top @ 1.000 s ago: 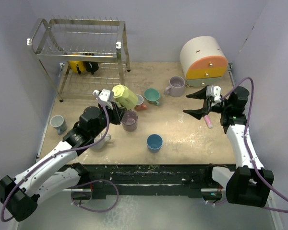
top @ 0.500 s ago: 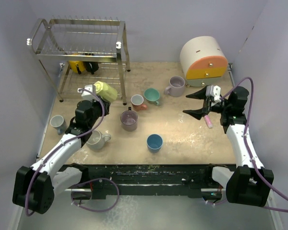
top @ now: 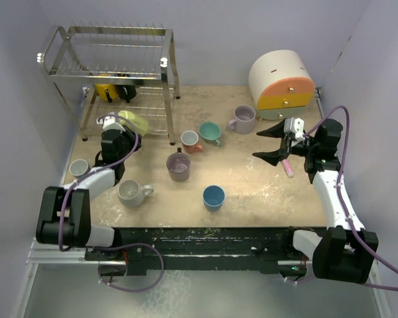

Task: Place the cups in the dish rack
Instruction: Turn the cup upside down in the dish rack.

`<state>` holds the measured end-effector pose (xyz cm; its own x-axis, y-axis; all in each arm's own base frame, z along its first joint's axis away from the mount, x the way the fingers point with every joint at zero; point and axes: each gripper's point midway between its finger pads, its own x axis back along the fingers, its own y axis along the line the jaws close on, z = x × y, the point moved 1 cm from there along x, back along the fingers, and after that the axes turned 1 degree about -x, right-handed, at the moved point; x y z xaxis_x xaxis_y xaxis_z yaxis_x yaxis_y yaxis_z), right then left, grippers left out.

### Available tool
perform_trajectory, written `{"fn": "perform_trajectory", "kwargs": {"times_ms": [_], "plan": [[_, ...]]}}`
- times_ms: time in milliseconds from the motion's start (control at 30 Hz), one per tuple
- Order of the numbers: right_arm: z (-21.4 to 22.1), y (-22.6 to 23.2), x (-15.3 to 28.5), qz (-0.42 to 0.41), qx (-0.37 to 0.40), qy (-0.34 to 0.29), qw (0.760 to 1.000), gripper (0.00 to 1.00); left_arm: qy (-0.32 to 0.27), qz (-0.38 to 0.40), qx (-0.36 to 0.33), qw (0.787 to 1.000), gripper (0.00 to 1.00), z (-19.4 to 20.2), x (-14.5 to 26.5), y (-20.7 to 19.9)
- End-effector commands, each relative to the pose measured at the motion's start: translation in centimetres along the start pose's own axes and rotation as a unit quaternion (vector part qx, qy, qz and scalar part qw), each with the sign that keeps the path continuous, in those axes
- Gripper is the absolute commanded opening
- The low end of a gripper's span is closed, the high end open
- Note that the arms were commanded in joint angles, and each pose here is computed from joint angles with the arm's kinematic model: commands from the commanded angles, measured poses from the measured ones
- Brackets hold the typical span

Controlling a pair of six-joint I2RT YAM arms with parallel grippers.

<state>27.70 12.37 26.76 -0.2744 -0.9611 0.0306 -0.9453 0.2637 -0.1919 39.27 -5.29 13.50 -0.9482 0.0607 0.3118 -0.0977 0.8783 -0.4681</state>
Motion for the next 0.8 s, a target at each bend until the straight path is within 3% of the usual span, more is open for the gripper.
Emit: {"fn": "perform_trajectory", "kwargs": {"times_ms": [0,367,767], "plan": [[-1.6,-0.6,0.0,-0.002,0.034,-0.004,0.999,0.72,-0.111,0.094,0.012,0.989,0.00,-7.9,-2.1,-4.7],[-1.3,-0.7,0.0,-0.001,0.033,-0.002,0.999,0.72,-0.087,0.106,-0.013,0.990,0.00,-8.6,-7.8,-4.9],[-1.3,-0.7,0.1,0.001,0.039,0.000,0.999,0.73,-0.023,0.114,-0.093,0.989,0.00,-7.2,-15.6,-4.8]]}}
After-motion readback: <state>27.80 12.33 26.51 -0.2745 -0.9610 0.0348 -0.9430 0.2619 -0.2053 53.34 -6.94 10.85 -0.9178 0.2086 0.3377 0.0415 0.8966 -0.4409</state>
